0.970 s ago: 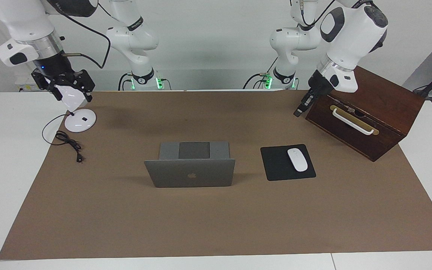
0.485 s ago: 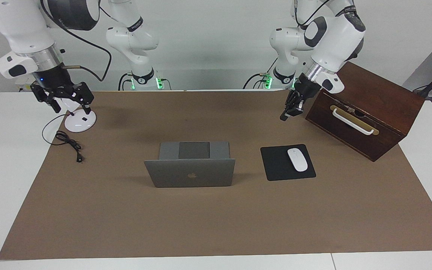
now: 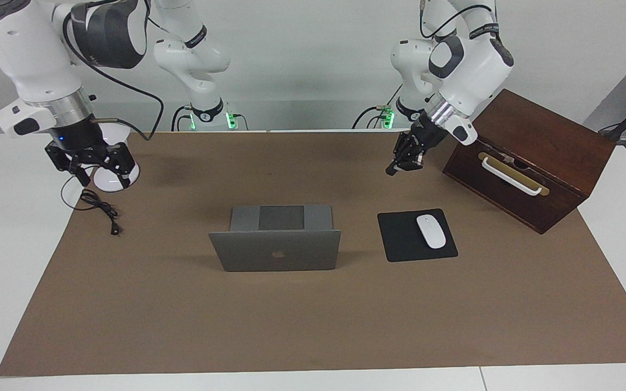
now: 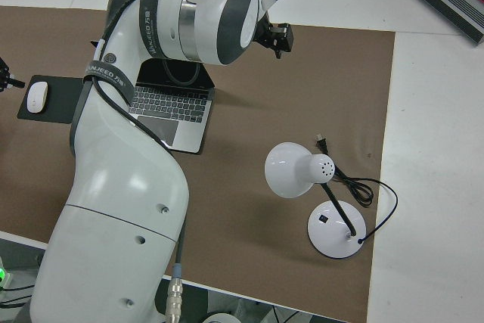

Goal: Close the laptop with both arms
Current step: 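Reach the left gripper past the mouse pad while the right gripper approaches, then brace the laptop base with the left gripper while the right gripper grips the lid, then push the laptop lid down toward the base with the right gripper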

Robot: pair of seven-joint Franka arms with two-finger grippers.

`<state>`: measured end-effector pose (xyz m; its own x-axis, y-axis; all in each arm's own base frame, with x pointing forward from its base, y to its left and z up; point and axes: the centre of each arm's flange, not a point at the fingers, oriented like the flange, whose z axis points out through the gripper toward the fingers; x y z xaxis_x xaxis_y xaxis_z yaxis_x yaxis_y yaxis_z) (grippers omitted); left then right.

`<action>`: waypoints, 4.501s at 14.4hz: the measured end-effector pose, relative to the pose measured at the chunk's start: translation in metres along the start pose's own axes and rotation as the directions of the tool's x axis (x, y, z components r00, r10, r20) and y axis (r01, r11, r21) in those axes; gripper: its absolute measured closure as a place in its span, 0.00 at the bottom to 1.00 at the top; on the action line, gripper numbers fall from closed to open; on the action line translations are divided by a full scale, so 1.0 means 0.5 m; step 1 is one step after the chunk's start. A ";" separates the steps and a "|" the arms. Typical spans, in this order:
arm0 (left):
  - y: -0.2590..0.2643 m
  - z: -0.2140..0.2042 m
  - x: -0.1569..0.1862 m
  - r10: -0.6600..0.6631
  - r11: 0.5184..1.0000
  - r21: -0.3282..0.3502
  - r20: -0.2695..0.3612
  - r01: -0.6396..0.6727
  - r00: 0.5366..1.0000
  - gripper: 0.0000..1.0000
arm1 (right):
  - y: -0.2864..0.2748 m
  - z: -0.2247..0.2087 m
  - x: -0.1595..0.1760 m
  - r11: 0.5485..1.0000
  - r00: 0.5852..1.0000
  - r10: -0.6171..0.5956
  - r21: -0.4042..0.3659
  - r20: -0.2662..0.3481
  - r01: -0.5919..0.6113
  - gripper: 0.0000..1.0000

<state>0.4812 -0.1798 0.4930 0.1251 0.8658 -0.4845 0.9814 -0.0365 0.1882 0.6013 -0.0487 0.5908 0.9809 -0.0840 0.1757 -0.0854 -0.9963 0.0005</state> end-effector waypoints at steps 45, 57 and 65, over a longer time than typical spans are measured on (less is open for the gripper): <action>-0.213 0.509 -0.082 -0.681 0.699 -0.158 0.153 0.698 0.716 0.99 | -0.617 0.183 0.093 0.999 0.993 0.045 0.013 -0.109 -0.044 0.99; -0.215 0.510 -0.085 -0.678 0.701 -0.161 0.152 0.695 0.719 0.99 | -0.626 0.250 0.091 0.999 0.997 0.032 0.021 -0.072 -0.031 0.99; -0.215 0.510 -0.085 -0.678 0.701 -0.162 0.152 0.695 0.719 0.99 | -0.632 0.272 0.060 0.997 0.996 0.017 0.080 0.084 -0.024 0.99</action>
<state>0.4073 -0.3397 0.2756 -0.5536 0.5717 -0.6055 0.7511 0.6568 -0.0665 0.6816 0.2613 0.4620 0.9905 -0.1021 0.0920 -0.0946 -0.9921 -0.0820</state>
